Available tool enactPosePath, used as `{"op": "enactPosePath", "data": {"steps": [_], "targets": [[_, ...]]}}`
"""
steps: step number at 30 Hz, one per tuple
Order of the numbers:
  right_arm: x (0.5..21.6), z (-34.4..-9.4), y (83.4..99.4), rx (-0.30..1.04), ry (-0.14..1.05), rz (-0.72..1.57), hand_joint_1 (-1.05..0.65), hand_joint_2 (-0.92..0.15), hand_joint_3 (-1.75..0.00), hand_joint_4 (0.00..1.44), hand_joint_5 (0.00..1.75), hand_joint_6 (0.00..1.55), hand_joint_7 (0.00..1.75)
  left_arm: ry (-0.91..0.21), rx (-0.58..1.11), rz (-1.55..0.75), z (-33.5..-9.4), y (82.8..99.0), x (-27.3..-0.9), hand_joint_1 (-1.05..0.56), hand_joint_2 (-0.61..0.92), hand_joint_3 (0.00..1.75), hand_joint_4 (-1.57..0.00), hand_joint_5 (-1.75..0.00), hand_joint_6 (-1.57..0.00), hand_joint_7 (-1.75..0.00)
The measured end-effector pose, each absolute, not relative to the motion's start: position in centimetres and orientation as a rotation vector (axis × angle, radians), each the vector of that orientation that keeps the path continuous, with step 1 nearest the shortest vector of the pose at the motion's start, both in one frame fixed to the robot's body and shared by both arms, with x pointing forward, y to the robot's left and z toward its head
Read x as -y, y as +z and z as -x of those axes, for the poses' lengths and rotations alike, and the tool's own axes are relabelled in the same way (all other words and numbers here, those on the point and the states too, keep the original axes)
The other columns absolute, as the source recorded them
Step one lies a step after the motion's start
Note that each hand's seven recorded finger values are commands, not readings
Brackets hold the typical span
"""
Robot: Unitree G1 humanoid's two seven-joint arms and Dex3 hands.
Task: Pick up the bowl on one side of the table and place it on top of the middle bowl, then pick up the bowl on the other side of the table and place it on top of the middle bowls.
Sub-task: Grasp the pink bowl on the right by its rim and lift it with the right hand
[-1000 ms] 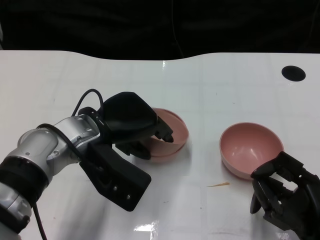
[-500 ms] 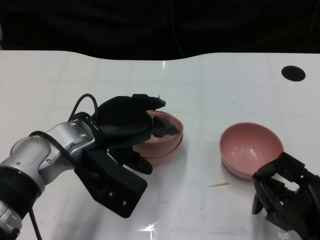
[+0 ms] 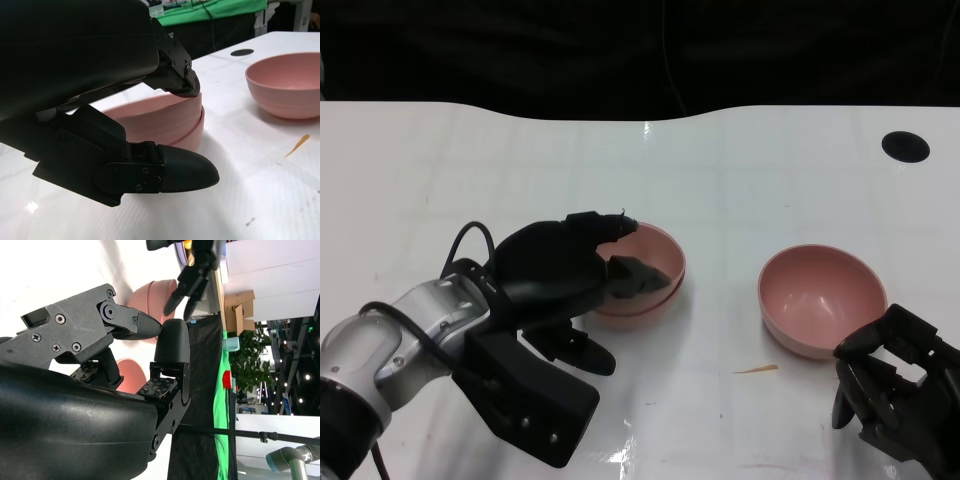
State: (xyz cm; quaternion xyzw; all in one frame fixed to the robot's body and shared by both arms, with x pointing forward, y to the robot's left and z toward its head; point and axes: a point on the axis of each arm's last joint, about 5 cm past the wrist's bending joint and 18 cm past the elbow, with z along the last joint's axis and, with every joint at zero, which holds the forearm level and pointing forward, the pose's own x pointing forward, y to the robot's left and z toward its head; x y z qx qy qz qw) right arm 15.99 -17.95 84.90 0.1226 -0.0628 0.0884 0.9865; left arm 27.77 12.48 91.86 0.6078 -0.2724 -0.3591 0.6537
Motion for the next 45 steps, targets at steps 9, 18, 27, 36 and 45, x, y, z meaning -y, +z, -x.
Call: {"op": "enactPosePath", "data": {"steps": [9, 18, 27, 36, 45], "targets": [[18.0, -16.0, 84.9, 0.126, 0.179, -0.243, -0.21, -0.82, -0.59, 0.81, 1.75, 0.72, 1.52, -0.745, 0.617, -1.341, -27.3, 89.3, -12.5, -0.96, 0.92, 0.66, 0.00, 0.00, -0.01, 0.00], [18.1, -16.0, 84.9, 0.128, 0.181, -0.251, -0.19, -0.83, -0.58, 0.81, 1.75, 0.72, 1.51, -0.724, 0.640, -1.325, -27.1, 88.4, -12.4, -0.97, 0.92, 0.63, 0.00, 0.00, -0.05, -0.02], [18.3, -16.1, 84.9, 0.124, 0.181, -0.244, -0.19, -0.83, -0.57, 0.81, 1.75, 0.72, 1.50, -0.707, 0.730, -1.243, -26.9, 91.0, -12.4, -0.91, 0.92, 0.53, -0.12, -0.06, -0.26, -0.06], [18.5, -16.2, 84.9, 0.130, 0.189, -0.236, -0.20, -0.84, -0.56, 0.82, 1.75, 0.72, 1.52, -0.533, 0.800, -1.081, -23.7, 93.1, -15.7, -0.27, 0.90, 0.07, -1.12, -0.09, -0.97, -0.05], [18.6, -16.2, 84.8, 0.134, 0.187, -0.218, -0.20, -0.84, -0.55, 0.82, 1.75, 0.71, 1.53, -0.476, 0.563, -0.711, -20.6, 92.7, -19.0, 0.26, 0.48, 1.17, -0.89, -1.44, -1.10, -0.97]]}}
